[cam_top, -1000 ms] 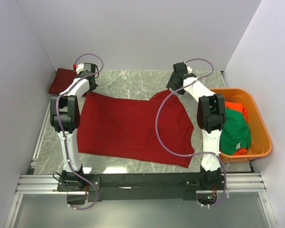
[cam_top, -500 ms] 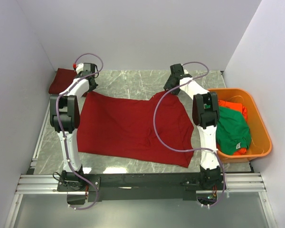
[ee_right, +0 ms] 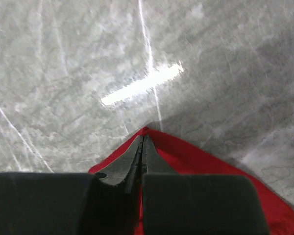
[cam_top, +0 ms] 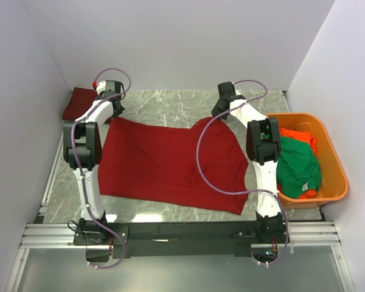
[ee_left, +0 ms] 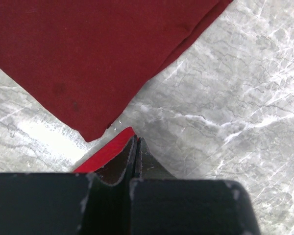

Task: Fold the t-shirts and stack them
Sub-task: Fold the tshirt

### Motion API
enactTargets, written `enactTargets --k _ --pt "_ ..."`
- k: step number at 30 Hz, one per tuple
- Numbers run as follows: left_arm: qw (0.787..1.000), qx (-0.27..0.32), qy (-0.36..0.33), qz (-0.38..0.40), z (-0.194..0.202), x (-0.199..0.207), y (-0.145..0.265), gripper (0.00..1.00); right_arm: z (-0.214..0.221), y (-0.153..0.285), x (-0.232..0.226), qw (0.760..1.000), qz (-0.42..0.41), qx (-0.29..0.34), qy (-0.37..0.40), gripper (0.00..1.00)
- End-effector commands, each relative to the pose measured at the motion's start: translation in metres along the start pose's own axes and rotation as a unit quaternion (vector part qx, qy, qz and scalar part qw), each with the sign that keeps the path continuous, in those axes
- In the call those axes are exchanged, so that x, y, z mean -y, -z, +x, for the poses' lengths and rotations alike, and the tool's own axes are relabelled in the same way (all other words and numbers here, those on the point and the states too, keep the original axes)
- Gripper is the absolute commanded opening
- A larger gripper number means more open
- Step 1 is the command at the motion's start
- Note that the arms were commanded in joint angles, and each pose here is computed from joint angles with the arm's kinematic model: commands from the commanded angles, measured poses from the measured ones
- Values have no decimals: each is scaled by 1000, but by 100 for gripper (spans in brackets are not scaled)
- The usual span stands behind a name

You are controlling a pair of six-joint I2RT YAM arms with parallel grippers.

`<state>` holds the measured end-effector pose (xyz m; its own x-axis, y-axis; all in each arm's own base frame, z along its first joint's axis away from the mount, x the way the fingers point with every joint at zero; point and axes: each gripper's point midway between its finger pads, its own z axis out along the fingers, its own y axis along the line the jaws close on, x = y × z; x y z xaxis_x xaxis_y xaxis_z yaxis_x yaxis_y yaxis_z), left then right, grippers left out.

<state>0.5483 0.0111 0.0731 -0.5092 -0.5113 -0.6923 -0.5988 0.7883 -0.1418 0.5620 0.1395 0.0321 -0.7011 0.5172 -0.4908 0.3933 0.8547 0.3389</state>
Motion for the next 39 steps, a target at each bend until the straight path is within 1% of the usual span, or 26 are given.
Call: enactTargets --k 1,5,9,11,19,23,32,33,39 --pt "999 25 22 19 -24 4 11 0 -18 23 -13 999 -21 30 0 0" --pt "999 27 27 23 -27 4 11 0 -35 41 -12 998 -29 53 -7 0" --pt "998 33 34 34 -37 9 10 0 -63 59 -17 995 -51 88 -9 0" --pt "998 29 31 34 -37 10 6 0 -74 65 -22 993 -61 98 -9 0" --pt "996 39 43 61 -55 23 -1 0 -106 74 -18 989 -79 127 -17 0" --pt "995 32 42 79 -54 32 -10 0 -121 85 -17 985 -94 140 -24 0" --pt "992 32 51 114 -55 46 -16 0 -142 122 -22 978 -108 175 -20 0" --pt "992 33 59 108 -60 35 -20 0 -146 126 -20 978 -105 180 -20 0" --pt "988 43 74 127 -71 35 -14 0 -148 154 -19 974 -110 196 -18 0"
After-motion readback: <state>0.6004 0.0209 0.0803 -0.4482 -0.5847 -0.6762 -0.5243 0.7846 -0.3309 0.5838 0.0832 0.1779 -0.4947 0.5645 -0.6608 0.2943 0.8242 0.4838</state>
